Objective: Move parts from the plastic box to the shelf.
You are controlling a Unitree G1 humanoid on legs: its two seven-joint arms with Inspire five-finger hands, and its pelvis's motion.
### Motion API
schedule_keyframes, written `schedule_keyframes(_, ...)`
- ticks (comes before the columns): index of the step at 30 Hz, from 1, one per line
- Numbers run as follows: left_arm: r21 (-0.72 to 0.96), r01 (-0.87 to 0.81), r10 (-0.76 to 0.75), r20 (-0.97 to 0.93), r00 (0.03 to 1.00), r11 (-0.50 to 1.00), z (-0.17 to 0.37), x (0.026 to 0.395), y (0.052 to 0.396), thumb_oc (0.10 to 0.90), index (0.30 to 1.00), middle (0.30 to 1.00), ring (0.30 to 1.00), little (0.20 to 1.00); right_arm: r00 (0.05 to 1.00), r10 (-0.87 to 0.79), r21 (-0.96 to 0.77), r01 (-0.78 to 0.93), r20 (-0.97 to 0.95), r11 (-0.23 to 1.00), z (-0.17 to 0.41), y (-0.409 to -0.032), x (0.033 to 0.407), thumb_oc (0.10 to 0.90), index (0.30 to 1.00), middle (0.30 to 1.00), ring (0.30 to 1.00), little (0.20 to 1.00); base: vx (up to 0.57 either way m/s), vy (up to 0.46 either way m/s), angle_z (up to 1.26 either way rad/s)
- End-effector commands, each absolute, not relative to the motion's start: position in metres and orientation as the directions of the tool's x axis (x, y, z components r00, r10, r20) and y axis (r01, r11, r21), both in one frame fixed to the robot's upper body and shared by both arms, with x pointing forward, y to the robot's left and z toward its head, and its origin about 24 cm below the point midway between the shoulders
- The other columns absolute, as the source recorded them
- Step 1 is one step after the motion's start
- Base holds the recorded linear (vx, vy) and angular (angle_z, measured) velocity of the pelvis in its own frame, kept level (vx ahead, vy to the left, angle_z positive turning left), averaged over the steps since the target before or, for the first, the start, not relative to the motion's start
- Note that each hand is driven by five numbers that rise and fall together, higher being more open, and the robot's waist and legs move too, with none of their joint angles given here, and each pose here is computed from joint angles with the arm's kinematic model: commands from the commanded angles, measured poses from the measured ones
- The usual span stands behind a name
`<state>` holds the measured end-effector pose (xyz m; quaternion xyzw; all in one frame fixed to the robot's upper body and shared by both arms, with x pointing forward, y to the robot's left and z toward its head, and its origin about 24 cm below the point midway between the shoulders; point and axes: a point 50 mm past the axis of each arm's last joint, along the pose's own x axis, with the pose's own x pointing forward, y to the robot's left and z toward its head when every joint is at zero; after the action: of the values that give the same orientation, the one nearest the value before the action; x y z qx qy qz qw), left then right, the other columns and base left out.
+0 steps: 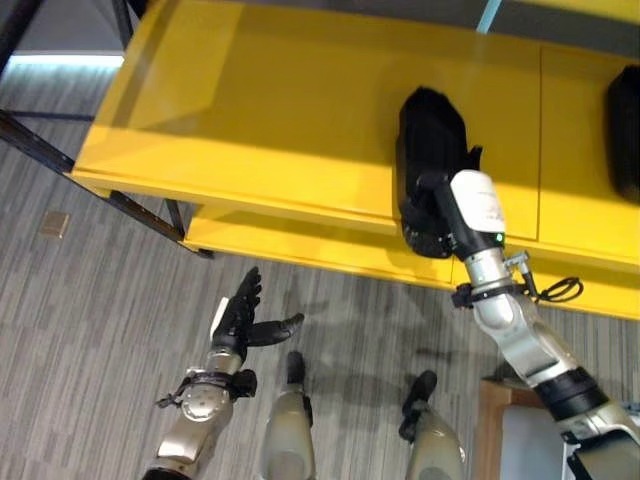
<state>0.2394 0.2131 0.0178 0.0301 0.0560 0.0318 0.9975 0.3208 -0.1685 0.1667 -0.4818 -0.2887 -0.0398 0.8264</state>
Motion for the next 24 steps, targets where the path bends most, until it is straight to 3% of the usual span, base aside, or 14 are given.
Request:
schedule_keyframes(1,0.038,-0.031,0.026,0.121,0.992,0.999,0.059,0.246,0.207,0.9,1.0,1.0,1.0,1.0,0.725,0.218,-0.698,0.464,0.653,0.545,0.208,-0.167,0.322,0.4,0.3,0.3,0.3,0.3,0.0,0.0,0.0)
schedule_keyframes(24,0.057,-0.005,-0.004,0.151,0.989,0.998,0.069,0.249,0.211,0.9,1.0,1.0,1.0,1.0,0.578,0.116,-0.562,0.696,0.808,0.448,0.275,-0.213,0.315,0.4,0.3,0.3,0.3,0.3,0.0,-0.002,-0.01)
